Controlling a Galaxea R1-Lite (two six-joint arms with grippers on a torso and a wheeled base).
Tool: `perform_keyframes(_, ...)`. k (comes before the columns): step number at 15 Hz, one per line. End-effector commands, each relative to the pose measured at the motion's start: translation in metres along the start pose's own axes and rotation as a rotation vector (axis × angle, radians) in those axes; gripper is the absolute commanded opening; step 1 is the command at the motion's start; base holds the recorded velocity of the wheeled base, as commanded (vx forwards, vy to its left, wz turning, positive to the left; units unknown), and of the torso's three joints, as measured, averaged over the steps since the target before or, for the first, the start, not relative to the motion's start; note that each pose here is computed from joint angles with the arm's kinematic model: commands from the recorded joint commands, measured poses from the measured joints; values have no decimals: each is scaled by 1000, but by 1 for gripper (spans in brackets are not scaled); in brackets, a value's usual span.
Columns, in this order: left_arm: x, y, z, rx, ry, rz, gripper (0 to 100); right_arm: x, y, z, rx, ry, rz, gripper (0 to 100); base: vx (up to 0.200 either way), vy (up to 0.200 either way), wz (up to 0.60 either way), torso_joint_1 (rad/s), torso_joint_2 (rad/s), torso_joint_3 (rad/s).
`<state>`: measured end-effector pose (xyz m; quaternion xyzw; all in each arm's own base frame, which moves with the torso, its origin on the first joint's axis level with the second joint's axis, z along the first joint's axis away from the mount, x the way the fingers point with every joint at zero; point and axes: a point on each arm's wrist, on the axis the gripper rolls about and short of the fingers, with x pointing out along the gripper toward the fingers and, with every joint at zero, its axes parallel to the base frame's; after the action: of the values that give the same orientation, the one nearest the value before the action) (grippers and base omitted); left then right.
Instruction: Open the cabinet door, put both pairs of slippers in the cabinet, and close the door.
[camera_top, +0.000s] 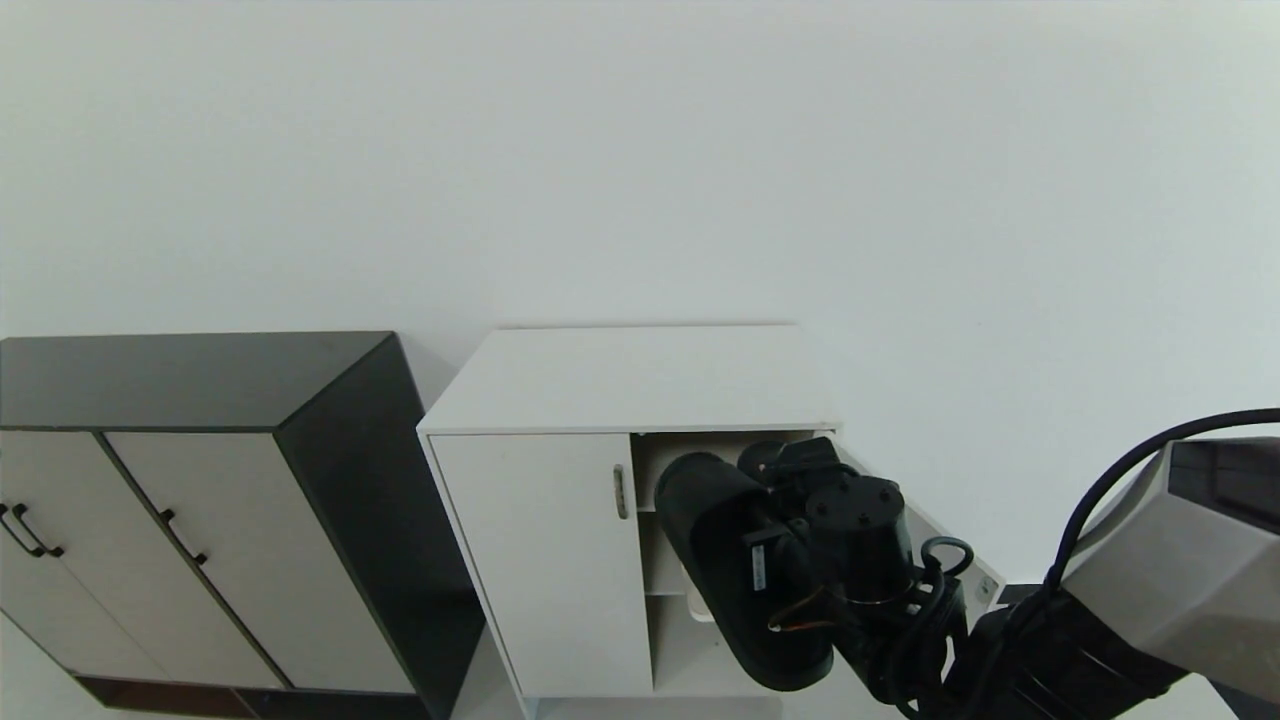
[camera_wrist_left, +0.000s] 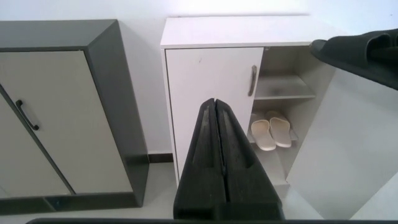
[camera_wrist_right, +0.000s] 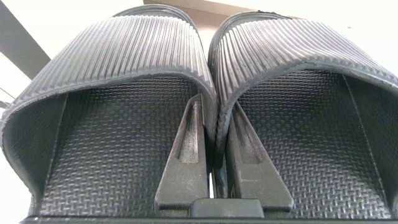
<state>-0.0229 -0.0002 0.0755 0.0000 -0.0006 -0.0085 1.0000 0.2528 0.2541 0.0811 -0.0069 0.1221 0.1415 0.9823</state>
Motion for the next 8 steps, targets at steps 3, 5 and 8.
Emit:
perform_keyframes(3, 0, 0, 0, 0, 1, 0, 0, 0, 1, -2, -4, 6, 1, 0, 0, 0, 0, -147, 336, 176)
perform_keyframes(5, 0, 0, 0, 0, 1, 0, 0, 1, 2, -4, -7, 12, 3, 0, 0, 0, 0, -161, 371, 205)
perform_keyframes(8, 0, 0, 0, 0, 1, 0, 0, 2, 3, -7, -5, 6, 6, 0, 0, 0, 0, -191, 427, 246)
